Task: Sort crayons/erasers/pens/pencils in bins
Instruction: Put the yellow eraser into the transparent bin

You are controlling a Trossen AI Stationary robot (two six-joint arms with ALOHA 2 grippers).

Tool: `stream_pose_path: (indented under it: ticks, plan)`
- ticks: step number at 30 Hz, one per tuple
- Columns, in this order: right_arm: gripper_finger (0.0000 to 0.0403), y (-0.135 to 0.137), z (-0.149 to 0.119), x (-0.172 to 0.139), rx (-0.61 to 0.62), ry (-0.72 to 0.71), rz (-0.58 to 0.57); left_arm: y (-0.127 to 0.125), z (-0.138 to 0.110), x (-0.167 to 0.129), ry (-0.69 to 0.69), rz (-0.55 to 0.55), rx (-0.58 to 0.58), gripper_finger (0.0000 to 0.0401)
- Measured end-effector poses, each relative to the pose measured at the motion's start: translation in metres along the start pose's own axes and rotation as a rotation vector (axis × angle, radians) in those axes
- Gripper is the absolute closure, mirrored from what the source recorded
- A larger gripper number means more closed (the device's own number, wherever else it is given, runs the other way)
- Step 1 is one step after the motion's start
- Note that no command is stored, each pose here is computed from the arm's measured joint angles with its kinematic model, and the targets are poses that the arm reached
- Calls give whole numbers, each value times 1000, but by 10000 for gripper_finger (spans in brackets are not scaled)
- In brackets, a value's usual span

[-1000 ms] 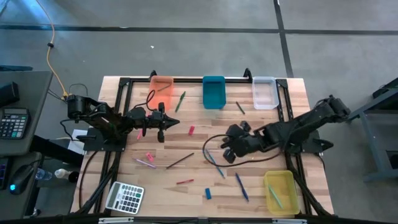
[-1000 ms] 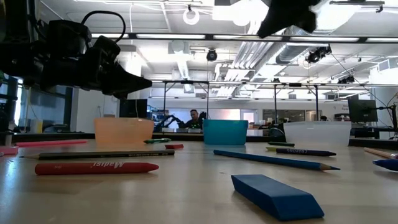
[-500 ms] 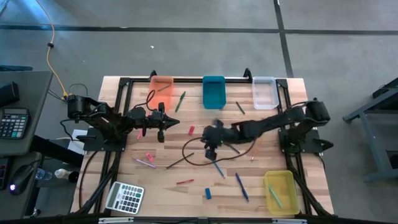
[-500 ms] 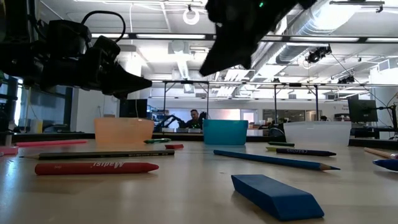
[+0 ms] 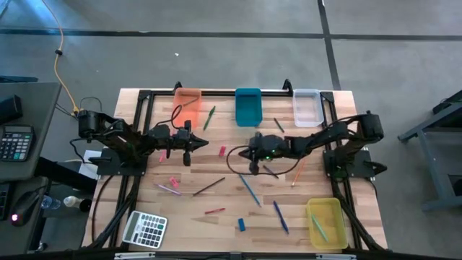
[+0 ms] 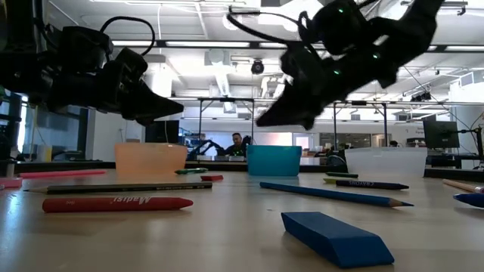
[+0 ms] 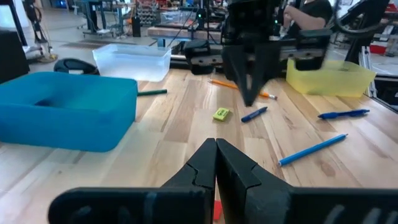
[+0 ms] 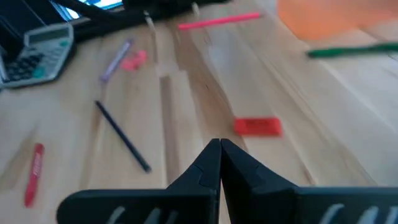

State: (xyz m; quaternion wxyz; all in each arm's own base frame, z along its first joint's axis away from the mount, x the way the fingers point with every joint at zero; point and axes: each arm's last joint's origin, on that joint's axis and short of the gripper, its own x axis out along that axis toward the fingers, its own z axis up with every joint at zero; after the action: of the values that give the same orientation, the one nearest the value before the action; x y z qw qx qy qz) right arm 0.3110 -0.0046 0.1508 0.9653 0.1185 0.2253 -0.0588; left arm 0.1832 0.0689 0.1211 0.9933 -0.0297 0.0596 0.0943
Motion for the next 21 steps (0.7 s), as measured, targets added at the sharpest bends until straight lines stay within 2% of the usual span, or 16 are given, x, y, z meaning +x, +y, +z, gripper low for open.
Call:
stream_pose_path:
  ticks: [6,13,17,21]
  plan:
    - [403,-8,-8,-25,33,167,-64,1,1,4,8,2,-2,401]
    - [395,-11,-10,-53,85,443,-206,3,3,15,65,8,-7,401]
    - [354,-13,-17,-58,137,554,-233,4,3,18,89,8,-6,401]
    - [287,-13,-21,-60,180,588,-259,4,3,18,92,8,-2,401]
